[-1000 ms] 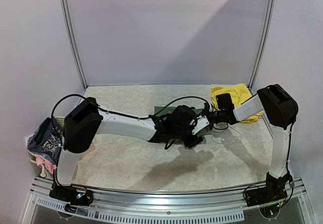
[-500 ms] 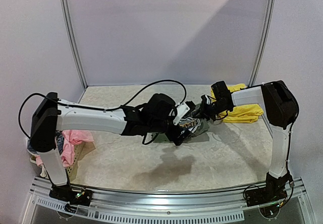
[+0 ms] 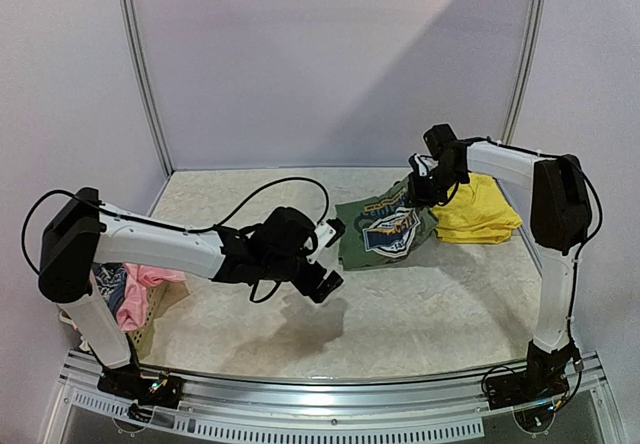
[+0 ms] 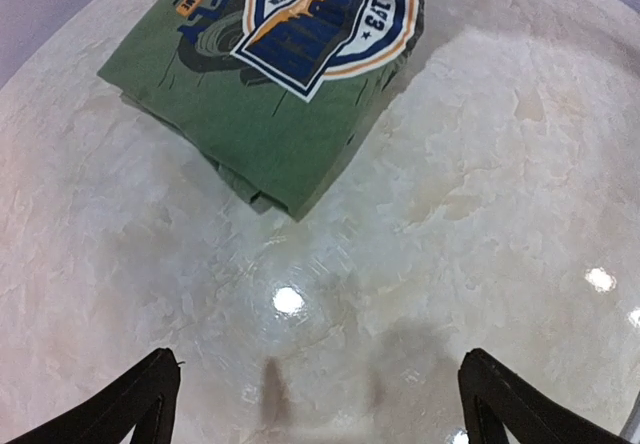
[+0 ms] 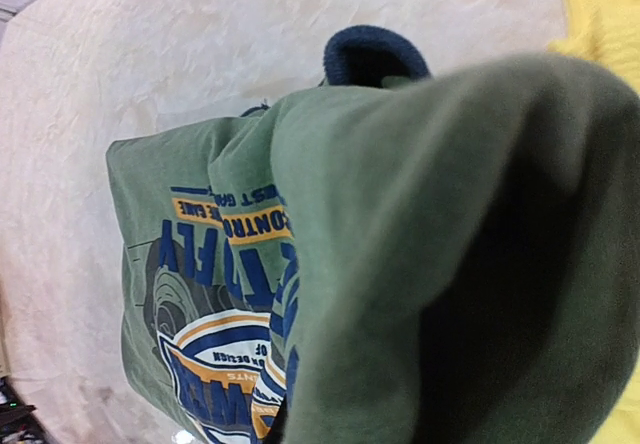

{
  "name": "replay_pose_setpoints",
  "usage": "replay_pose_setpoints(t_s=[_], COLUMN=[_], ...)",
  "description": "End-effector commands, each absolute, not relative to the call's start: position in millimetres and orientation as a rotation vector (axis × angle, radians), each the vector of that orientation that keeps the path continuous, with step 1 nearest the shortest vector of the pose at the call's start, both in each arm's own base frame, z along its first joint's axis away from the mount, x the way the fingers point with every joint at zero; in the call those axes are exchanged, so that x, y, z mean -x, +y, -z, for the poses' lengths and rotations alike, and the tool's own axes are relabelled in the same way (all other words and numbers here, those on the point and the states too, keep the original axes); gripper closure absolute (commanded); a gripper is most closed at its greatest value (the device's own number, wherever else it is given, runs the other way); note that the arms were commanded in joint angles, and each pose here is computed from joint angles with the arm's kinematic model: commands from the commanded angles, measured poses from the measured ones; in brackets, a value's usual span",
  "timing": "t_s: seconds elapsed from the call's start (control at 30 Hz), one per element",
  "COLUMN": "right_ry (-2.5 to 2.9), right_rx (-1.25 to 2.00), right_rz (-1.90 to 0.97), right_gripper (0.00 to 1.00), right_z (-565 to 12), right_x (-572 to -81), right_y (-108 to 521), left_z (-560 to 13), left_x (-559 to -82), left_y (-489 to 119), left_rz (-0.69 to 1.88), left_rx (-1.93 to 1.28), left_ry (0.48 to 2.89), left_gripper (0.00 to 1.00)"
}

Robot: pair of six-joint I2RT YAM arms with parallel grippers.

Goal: Fold and stack the mixed laundry pile
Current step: Move the square-folded tank top to the corner of the board.

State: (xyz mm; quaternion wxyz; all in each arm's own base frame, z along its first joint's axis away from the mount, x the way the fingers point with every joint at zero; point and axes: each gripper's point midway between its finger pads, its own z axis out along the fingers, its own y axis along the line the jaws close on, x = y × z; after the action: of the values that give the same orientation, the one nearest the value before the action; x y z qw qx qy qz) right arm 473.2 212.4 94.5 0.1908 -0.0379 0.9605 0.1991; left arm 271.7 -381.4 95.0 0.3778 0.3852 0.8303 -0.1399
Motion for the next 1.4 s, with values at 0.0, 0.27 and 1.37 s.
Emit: replay_pose_setpoints(t_s=[0.0,0.27,1.37], right_ry=[2.681,2.631,2.546], right_rx=[0.189,0.215,0.233], right_rz=[-0.305,-0.112,0.077], right_gripper=[1.00,1.00,1.00], right_z=[-122,-157,-203], right_x=[-484,-502,-539], right_y=[179,145,57], left_z=[-114,-107,-94], left_x=[-277,-274,-273], left_y=[-379,-377,-381], left_rz=[0.408,0.423,0.476], left_rx=[-0.907,-0.916,-0.951], left_ry=[2.069,2.069,2.078], left_gripper=[0.00,0.00,0.02])
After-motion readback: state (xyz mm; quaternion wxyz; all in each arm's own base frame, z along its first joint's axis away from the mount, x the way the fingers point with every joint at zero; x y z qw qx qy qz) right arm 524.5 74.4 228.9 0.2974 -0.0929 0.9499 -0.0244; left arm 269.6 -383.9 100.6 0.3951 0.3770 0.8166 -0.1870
